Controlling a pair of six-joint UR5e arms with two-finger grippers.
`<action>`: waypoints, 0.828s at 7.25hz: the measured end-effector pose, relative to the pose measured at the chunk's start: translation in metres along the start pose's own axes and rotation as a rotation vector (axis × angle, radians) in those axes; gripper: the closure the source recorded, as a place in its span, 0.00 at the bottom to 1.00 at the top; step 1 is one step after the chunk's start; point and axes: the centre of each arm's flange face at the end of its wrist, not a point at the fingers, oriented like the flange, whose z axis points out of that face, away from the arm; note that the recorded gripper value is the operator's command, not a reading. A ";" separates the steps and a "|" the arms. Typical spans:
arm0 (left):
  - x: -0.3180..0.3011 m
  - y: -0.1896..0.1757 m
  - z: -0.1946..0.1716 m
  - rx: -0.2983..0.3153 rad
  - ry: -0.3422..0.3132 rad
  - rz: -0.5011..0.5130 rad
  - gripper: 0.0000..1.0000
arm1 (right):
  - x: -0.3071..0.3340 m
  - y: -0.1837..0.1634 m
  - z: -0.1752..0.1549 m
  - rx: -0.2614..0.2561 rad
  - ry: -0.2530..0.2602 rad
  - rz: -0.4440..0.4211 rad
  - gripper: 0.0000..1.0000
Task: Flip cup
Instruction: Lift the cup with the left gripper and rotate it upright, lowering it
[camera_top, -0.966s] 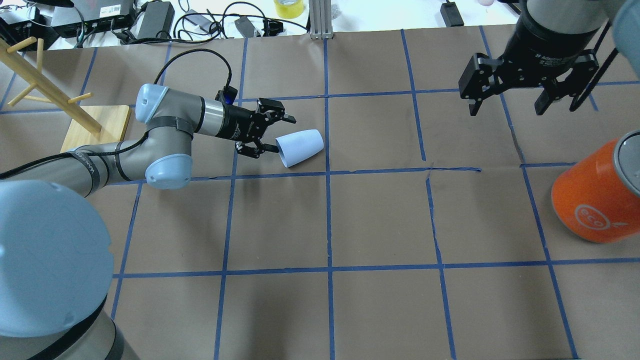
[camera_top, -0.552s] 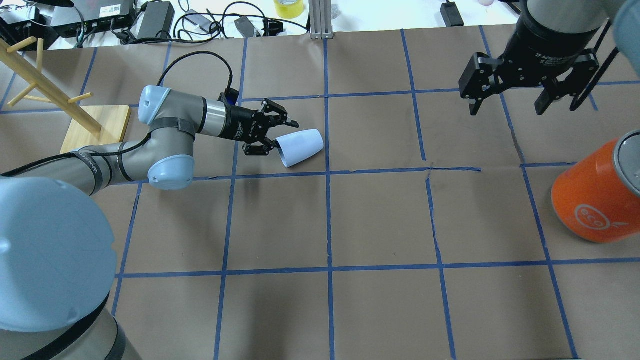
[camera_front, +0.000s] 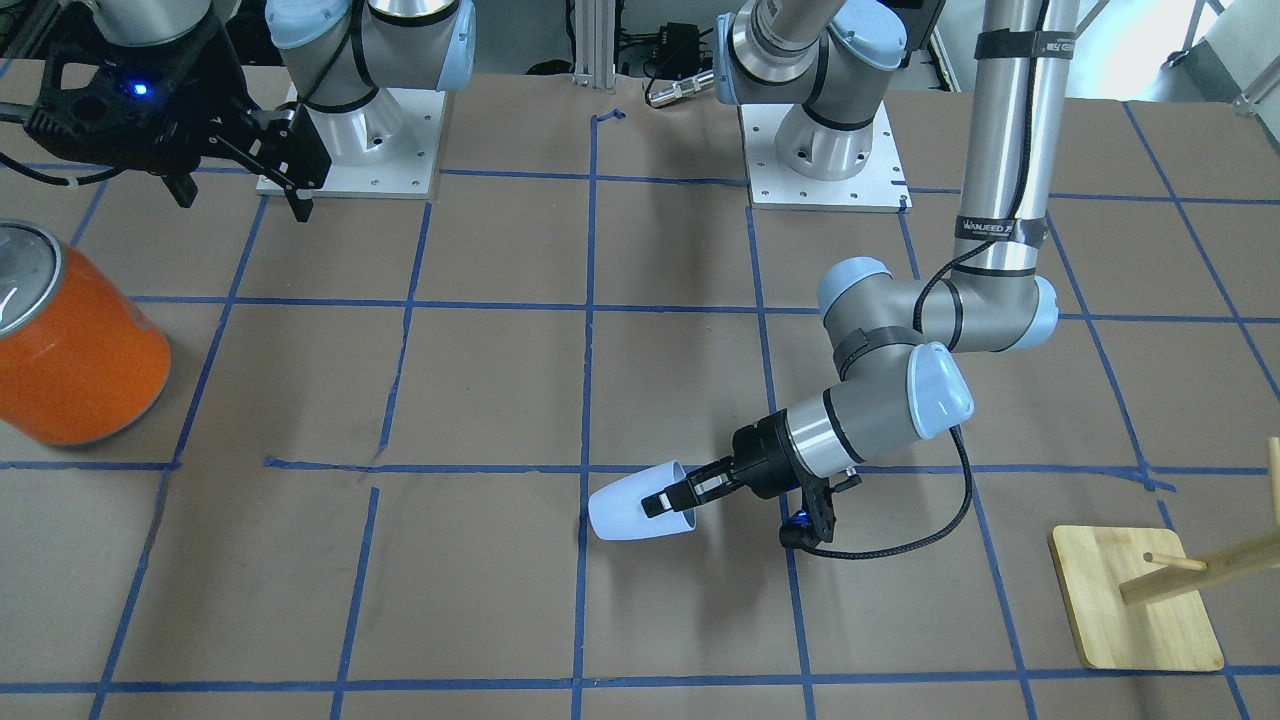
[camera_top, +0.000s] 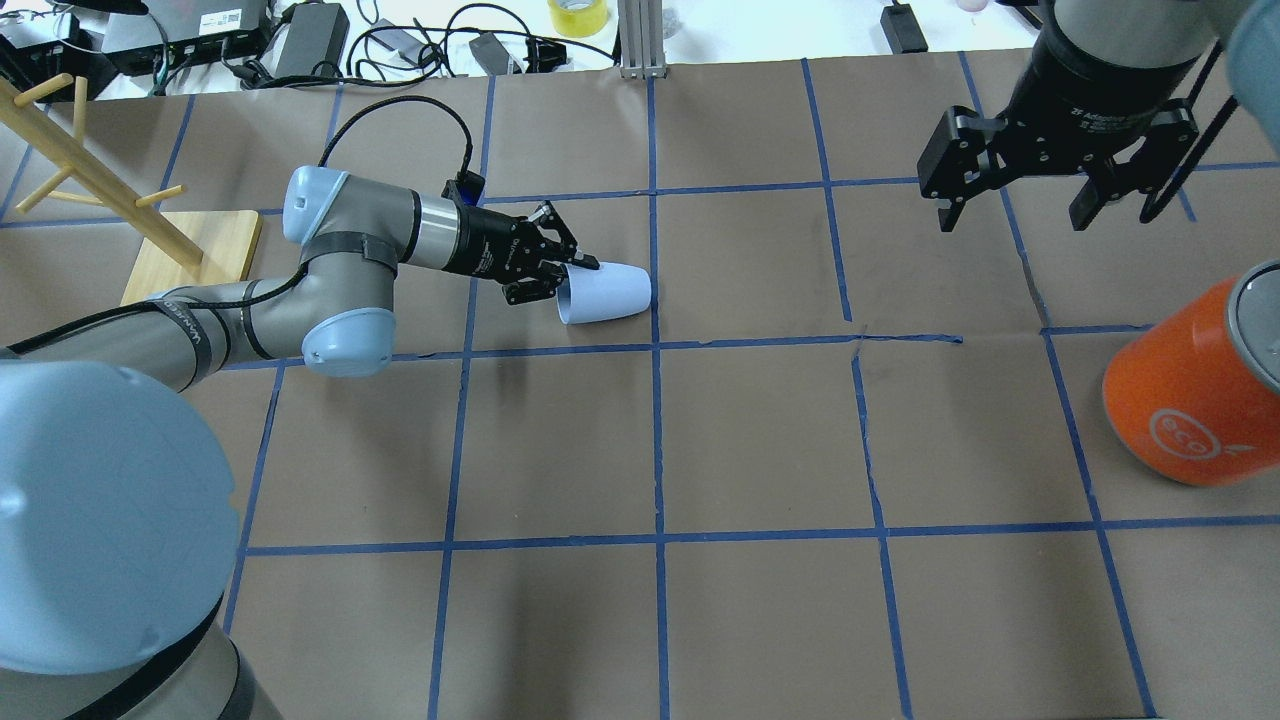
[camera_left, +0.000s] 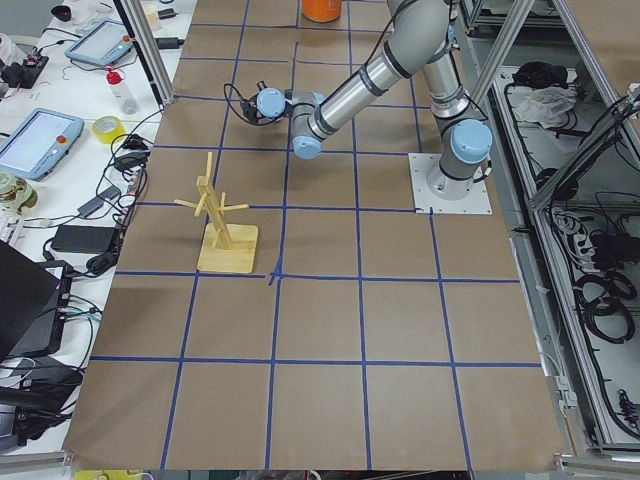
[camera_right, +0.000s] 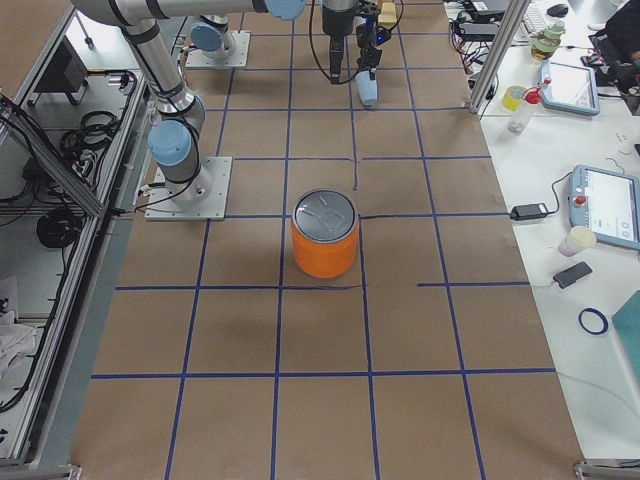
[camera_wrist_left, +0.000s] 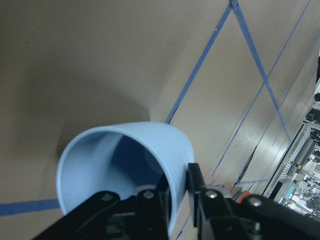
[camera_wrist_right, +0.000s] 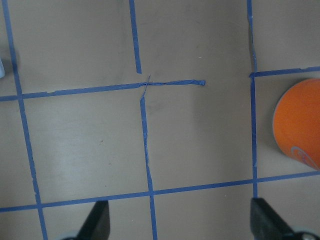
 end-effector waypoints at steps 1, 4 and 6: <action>0.016 -0.001 -0.010 0.019 0.015 -0.010 1.00 | 0.000 0.000 0.000 0.000 0.000 0.000 0.00; 0.060 -0.015 -0.045 0.119 0.016 0.010 1.00 | 0.000 0.002 -0.001 0.002 0.000 0.000 0.00; 0.066 -0.031 -0.064 0.240 -0.125 0.113 1.00 | 0.000 0.002 -0.001 0.001 -0.001 0.000 0.00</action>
